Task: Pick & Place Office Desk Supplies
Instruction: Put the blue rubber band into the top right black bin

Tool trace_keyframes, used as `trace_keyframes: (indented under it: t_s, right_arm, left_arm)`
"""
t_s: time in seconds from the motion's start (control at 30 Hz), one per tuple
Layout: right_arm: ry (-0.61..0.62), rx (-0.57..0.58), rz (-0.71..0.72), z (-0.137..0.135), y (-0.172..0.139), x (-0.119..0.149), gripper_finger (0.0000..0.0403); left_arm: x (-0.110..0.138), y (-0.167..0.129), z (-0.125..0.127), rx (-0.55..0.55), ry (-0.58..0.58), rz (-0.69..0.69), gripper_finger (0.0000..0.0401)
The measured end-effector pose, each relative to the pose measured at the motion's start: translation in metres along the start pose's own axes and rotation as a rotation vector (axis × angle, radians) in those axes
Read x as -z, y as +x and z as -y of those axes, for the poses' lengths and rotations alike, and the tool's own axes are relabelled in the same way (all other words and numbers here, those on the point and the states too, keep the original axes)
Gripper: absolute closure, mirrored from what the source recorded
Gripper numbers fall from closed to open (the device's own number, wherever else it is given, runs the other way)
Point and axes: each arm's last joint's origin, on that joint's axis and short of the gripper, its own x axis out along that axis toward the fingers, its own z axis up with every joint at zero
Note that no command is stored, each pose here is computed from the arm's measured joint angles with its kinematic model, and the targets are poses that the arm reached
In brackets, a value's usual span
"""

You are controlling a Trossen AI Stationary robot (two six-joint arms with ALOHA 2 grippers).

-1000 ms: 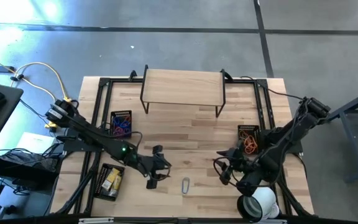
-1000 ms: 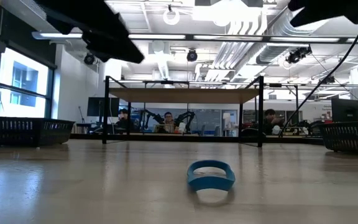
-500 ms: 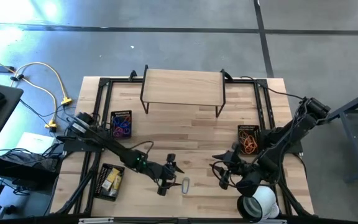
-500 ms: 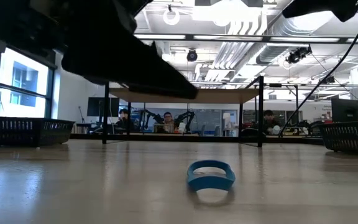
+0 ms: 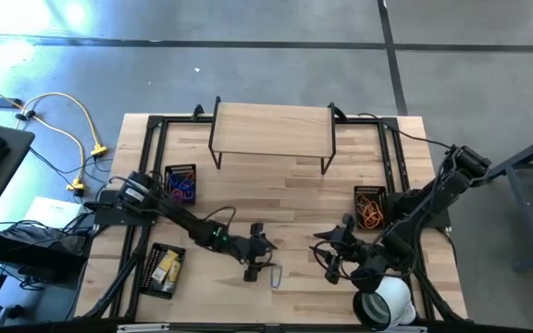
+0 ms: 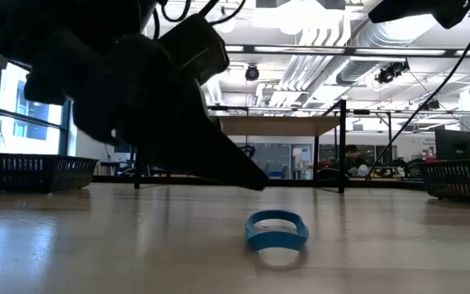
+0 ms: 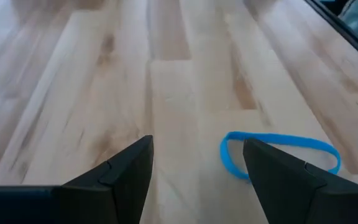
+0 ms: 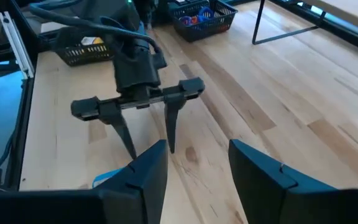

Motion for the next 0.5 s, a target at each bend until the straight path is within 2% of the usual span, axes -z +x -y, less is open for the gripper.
trace_keyframes:
  t_s: [0.17,0.5]
  right_arm:
    - [0.012,-0.014,0.000,-0.001,0.000,-0.001,0.0244]
    - [0.030,-0.040,-0.003,-0.004,0.000,-0.002,0.0244]
  left_arm:
    - [-0.008,0.000,0.018,0.008,0.097,0.042,0.0159]
    - [-0.016,0.006,0.023,-0.023,0.090,-0.100,0.0159]
